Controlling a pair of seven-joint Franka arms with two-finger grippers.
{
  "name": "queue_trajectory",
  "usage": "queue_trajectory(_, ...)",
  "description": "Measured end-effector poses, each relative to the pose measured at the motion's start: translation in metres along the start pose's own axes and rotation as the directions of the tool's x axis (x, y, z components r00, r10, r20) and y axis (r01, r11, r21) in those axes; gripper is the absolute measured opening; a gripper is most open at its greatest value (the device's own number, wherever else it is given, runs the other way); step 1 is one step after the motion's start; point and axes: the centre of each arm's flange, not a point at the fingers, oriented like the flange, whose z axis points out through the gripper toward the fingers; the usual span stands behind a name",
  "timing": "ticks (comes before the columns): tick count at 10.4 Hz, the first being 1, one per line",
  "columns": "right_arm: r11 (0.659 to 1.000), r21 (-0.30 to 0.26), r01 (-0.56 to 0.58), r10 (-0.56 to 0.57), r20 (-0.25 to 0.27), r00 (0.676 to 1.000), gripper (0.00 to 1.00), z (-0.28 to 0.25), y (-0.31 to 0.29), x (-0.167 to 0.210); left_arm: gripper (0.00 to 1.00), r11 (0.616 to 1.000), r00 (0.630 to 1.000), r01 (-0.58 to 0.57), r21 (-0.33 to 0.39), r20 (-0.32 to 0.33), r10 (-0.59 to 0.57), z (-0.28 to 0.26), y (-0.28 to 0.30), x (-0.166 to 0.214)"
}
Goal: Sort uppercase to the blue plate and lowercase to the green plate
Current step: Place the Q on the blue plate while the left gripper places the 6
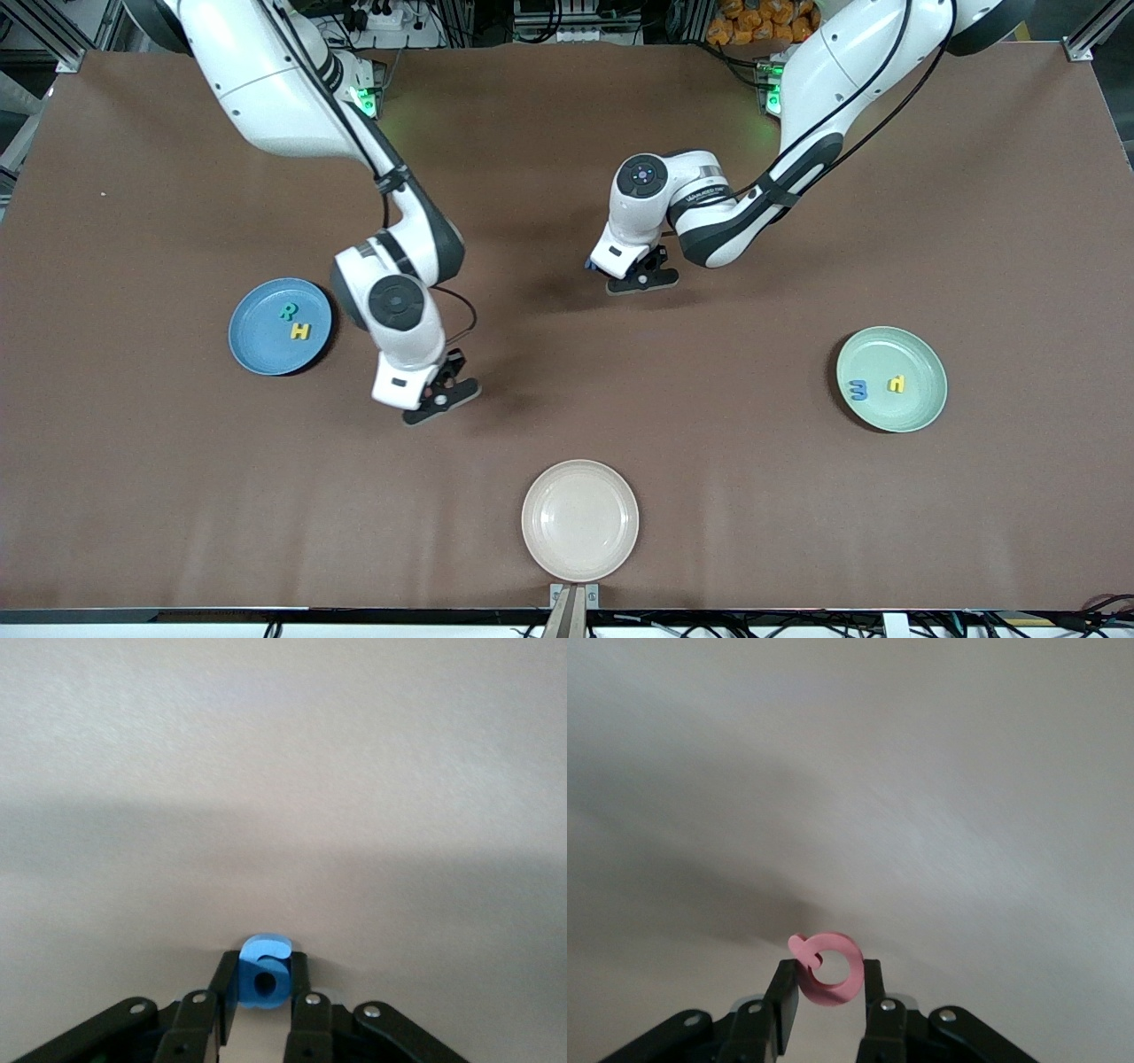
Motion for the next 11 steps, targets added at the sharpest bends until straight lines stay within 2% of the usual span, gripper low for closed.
queue_trajectory(1, 1.0, 0.018, 0.015, -0.016, 0.048, 0.999, 0.35, 0.001, 0.025, -0.014, 0.27, 0.999, 0.999, 0.045, 0.015, -0.006, -0.045, -0.003, -0.008, 0.014)
queue_trajectory(3, 0.996, 0.065, 0.054, -0.062, 0.135, 0.989, 0.35, -0.003, 0.077, -0.041, 0.27, 0.985, 0.984, 0.175, 0.011, -0.048, -0.174, -0.029, -0.044, 0.073)
queue_trajectory(4, 0.993, 0.089, 0.074, -0.089, 0.18, 0.98, 0.35, -0.006, 0.103, -0.055, 0.27, 0.966, 0.964, 0.257, 0.006, -0.078, -0.256, -0.044, -0.079, 0.112)
queue_trajectory(6, 0.987, 0.127, 0.103, -0.134, 0.268, 0.954, 0.35, -0.009, 0.148, -0.085, 0.27, 0.937, 0.933, 0.348, 0.015, -0.1, -0.345, -0.055, -0.158, 0.175)
queue_trajectory(9, 0.975, 0.186, 0.12, -0.182, 0.364, 0.914, 0.35, 0.015, 0.196, -0.135, 0.27, 0.933, 0.932, 0.356, 0.053, -0.088, -0.351, -0.054, -0.279, 0.238)
queue_trajectory(11, 0.969, 0.204, 0.138, -0.21, 0.393, 0.895, 0.35, 0.039, 0.202, -0.16, 0.27, 0.942, 0.942, 0.33, 0.062, -0.085, -0.325, -0.056, -0.347, 0.262)
